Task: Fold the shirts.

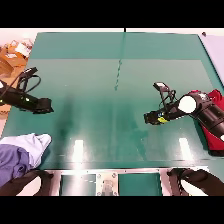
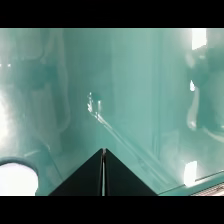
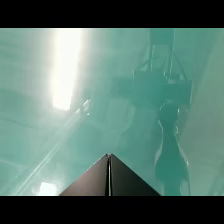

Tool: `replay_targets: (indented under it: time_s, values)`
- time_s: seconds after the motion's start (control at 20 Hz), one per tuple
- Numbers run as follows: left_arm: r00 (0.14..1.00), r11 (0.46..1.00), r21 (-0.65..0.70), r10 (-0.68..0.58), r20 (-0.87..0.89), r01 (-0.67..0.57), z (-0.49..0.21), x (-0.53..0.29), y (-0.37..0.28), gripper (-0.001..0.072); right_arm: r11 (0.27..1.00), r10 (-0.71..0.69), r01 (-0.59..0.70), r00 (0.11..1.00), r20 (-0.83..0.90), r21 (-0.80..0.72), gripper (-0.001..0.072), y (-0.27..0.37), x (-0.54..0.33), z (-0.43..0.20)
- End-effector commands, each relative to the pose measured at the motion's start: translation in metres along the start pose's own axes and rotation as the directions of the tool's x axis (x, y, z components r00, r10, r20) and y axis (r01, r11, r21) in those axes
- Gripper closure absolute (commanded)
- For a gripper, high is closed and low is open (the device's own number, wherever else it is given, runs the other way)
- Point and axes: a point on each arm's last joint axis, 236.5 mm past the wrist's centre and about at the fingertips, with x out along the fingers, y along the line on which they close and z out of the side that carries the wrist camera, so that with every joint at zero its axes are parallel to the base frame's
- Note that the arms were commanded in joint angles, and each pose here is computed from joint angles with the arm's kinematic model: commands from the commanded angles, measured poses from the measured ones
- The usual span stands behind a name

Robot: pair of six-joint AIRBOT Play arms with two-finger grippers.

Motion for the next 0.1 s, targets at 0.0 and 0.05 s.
replay_targets:
  time_s: [0.0, 0.05]
  values:
    - [1.0, 1.0, 0.001, 0.007, 0.004, -0.007, -0.0016, 0.0003, 0.0013, 0.0683, 1.0, 0.006, -0.006, 1.0, -0.004, -0.021, 0.0692, 0.0068, 0.0017, -0.0031]
    - [1.0, 1.0, 0.001, 0.006, 0.004, -0.006, -0.0014, 0.0002, 0.0012, 0.0683, 1.0, 0.006, -0.006, 1.0, -0.004, -0.021, 0.0692, 0.0068, 0.0017, -0.0031]
